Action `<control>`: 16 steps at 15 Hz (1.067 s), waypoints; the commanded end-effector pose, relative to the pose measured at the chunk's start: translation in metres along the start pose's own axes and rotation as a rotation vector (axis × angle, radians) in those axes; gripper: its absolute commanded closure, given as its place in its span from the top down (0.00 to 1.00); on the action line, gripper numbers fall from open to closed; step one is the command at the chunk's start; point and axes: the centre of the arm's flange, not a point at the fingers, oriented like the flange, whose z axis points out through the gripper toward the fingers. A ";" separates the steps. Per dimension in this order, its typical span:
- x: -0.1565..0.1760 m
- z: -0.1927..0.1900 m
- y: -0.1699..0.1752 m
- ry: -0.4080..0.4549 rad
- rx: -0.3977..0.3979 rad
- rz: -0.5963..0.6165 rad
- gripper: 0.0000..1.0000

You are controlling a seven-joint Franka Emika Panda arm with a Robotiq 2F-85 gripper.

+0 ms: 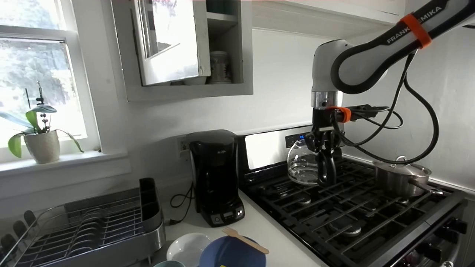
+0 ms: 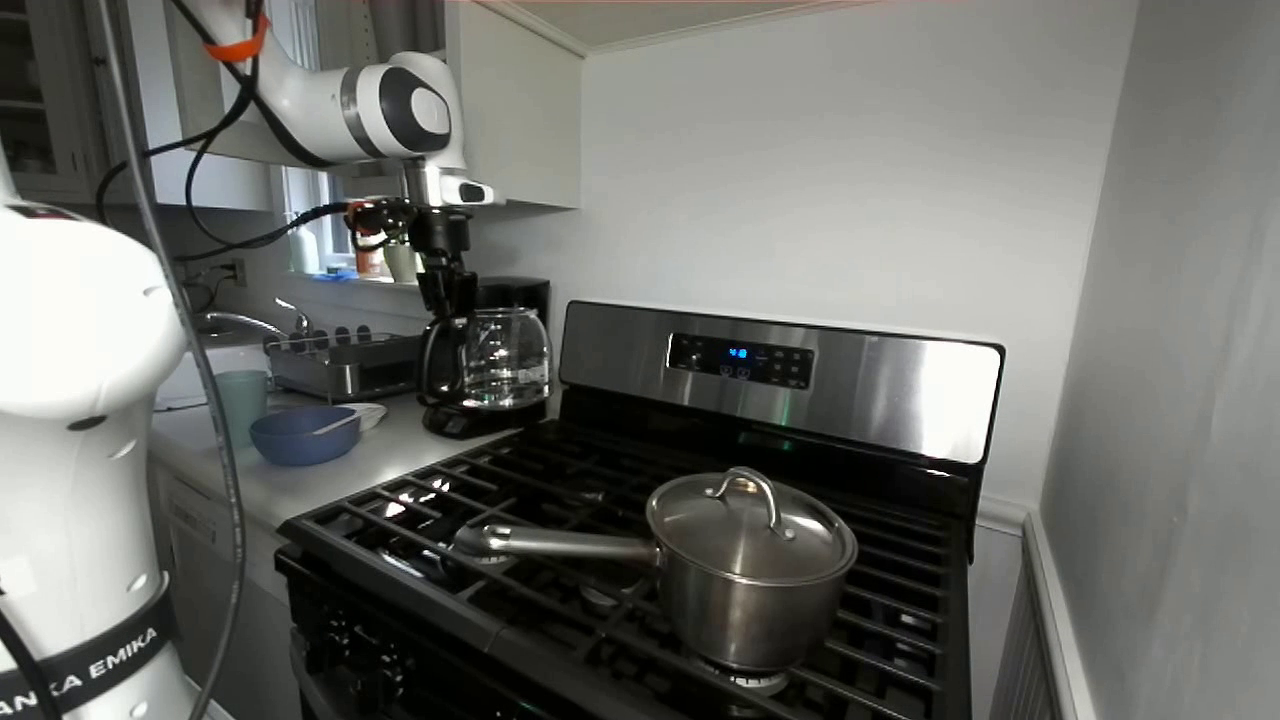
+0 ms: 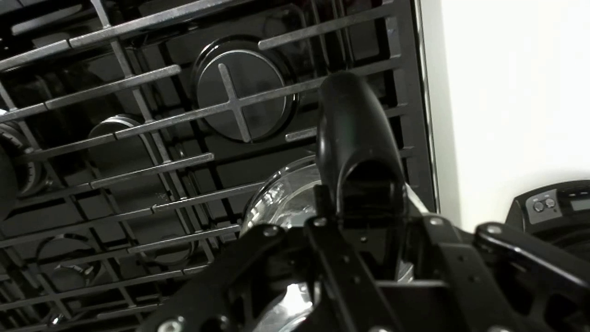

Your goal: Put the kettle on the stove

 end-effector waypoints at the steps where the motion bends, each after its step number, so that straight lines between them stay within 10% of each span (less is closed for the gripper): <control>1: 0.016 0.002 0.019 -0.012 0.034 0.046 0.08; 16: 0.050 0.048 0.057 -0.003 0.088 0.166 0.08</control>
